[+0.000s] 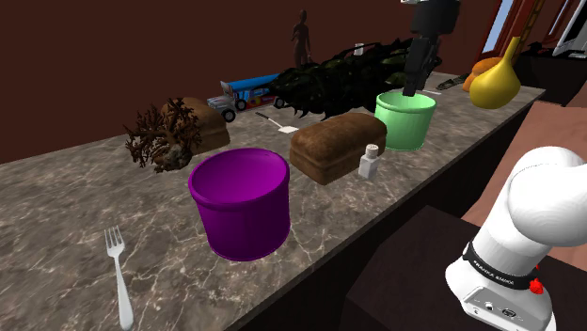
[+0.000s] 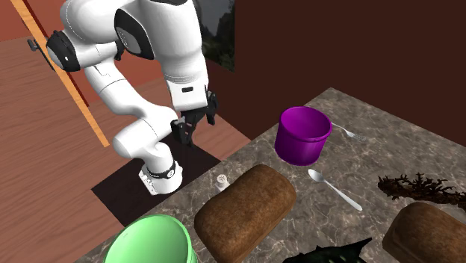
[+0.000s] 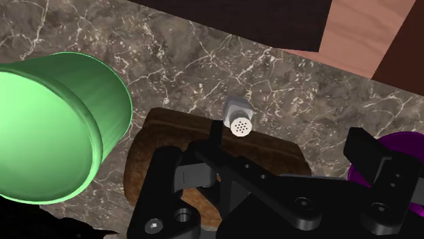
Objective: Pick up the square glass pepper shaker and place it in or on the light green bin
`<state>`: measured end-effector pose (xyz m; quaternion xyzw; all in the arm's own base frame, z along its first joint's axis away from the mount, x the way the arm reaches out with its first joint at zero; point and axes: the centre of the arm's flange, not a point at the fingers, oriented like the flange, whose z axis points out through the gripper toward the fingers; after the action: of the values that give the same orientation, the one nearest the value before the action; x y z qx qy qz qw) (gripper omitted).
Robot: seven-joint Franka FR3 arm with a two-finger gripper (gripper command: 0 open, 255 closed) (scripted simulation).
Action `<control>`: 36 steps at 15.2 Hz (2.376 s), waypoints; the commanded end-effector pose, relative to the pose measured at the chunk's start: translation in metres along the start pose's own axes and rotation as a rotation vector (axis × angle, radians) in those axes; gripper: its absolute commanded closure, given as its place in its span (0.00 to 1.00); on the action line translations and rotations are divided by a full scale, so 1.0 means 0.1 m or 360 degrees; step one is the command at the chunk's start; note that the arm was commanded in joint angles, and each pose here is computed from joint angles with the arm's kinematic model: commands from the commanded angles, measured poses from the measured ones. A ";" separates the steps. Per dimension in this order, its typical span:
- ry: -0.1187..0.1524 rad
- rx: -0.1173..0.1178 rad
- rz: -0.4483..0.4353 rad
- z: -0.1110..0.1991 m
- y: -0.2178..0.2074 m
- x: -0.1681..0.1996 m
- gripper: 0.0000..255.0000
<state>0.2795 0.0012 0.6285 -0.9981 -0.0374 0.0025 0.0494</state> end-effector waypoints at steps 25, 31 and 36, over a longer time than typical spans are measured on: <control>-0.0249 0.0111 0.0184 1.90 0.33 0.72 0.00; -0.0249 0.0111 0.0184 1.90 0.33 0.72 1.00; -0.0249 0.0111 0.0184 1.90 0.34 0.72 1.00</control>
<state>0.3524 -0.0081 0.4364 -0.9930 0.0167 0.0844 0.0806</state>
